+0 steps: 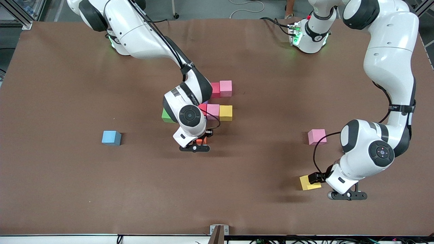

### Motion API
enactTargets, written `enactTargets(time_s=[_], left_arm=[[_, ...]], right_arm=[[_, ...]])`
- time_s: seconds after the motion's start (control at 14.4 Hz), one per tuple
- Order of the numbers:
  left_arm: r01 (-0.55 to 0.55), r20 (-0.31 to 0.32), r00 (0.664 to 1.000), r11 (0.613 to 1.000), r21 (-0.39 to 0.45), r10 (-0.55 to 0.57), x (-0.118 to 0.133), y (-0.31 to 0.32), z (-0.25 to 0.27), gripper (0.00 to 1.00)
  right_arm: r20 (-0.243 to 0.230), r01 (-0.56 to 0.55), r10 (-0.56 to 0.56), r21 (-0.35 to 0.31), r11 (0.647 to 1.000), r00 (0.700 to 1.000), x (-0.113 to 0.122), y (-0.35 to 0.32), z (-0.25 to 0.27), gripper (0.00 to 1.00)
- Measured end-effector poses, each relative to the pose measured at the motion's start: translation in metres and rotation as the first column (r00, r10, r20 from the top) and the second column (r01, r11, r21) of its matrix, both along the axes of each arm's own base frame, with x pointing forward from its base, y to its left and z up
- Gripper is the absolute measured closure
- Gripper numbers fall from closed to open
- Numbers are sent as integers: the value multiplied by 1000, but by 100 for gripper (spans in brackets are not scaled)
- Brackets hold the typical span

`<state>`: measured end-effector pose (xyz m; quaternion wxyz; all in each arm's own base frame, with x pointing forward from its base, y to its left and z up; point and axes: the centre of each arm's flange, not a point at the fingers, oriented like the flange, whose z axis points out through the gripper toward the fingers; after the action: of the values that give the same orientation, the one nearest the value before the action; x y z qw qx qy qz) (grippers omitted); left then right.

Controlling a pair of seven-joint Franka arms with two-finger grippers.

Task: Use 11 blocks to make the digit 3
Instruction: 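Grasp the second yellow cube with the left gripper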

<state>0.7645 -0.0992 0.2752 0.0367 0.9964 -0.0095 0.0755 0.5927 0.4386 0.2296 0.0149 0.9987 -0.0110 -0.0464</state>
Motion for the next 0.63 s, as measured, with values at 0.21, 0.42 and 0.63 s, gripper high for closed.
enactTargets(time_s=[0.21,0.42,0.63], left_arm=[[-4,-11,1000,1000,3,4,0,4,-13,0],[-4,-8,1000,1000,-5,4,1,3,-30,0],[-4,5,1000,1000,-13,4,2,1,-39,0]], right_arm=[[0,0,0,-1,1000,1000,0,0,0,51],[-12,0,0,-10,1000,1000,-1,-1,-1,51],[-23,-1,1,-18,1000,1000,-3,-2,-2,51]])
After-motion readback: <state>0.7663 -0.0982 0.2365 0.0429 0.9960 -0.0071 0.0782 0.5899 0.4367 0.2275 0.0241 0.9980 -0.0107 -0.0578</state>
